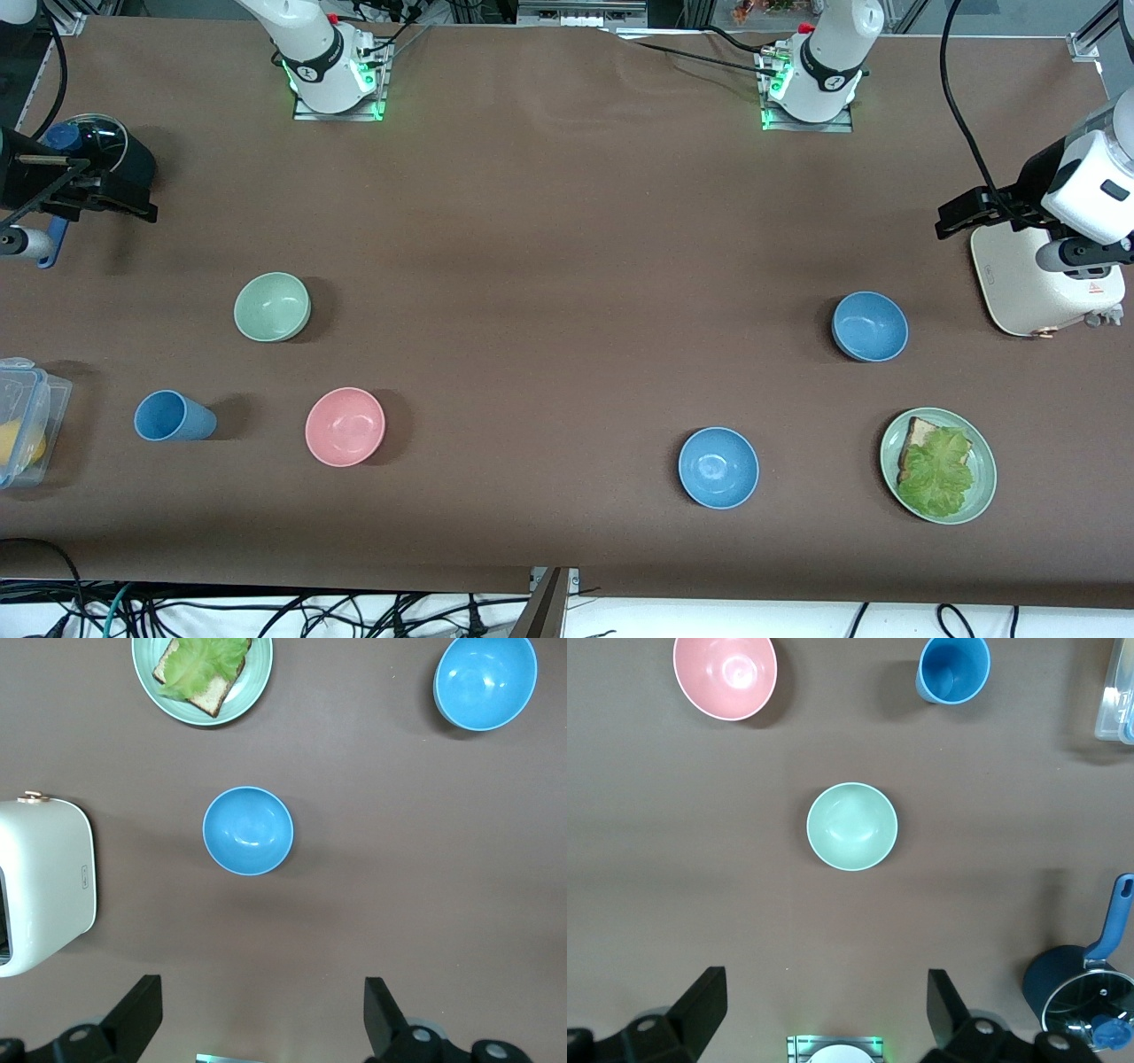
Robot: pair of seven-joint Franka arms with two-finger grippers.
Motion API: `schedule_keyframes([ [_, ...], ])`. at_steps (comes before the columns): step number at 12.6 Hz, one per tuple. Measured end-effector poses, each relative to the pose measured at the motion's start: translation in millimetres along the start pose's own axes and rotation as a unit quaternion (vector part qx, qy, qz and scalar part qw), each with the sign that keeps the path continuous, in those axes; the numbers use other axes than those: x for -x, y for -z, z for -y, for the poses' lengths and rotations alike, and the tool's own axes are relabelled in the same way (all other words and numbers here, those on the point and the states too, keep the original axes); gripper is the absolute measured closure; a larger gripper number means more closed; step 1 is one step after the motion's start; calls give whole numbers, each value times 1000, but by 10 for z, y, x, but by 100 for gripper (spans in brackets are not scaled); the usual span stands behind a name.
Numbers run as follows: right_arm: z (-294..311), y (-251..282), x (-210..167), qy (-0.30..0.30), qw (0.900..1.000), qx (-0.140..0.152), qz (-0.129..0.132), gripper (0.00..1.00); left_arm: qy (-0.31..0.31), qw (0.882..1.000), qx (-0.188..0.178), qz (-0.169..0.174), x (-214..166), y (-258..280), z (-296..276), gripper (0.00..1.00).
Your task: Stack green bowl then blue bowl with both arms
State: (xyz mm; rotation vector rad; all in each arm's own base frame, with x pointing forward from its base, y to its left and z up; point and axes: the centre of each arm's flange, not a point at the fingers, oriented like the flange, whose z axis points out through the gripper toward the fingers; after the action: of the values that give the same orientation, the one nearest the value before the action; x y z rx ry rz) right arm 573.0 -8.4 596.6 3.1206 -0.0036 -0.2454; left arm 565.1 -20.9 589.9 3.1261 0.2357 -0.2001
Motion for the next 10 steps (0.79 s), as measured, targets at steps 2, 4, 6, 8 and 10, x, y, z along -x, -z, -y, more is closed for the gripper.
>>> schedule_keyframes([
  [2,0,0,0,0,1000,0,0,0,0,1000,0,0,0,0,0,0],
  [4,0,1,-2,0,1000,0,-1,0,0,1000,0,0,0,0,0,0],
  [6,0,3,-4,0,1000,0,-2,0,0,1000,0,0,0,0,0,0],
  [8,0,7,-8,0,1000,0,-4,0,0,1000,0,0,0,0,0,0],
  [10,-3,9,-12,-1,1000,0,-5,0,0,1000,0,0,0,0,0,0],
])
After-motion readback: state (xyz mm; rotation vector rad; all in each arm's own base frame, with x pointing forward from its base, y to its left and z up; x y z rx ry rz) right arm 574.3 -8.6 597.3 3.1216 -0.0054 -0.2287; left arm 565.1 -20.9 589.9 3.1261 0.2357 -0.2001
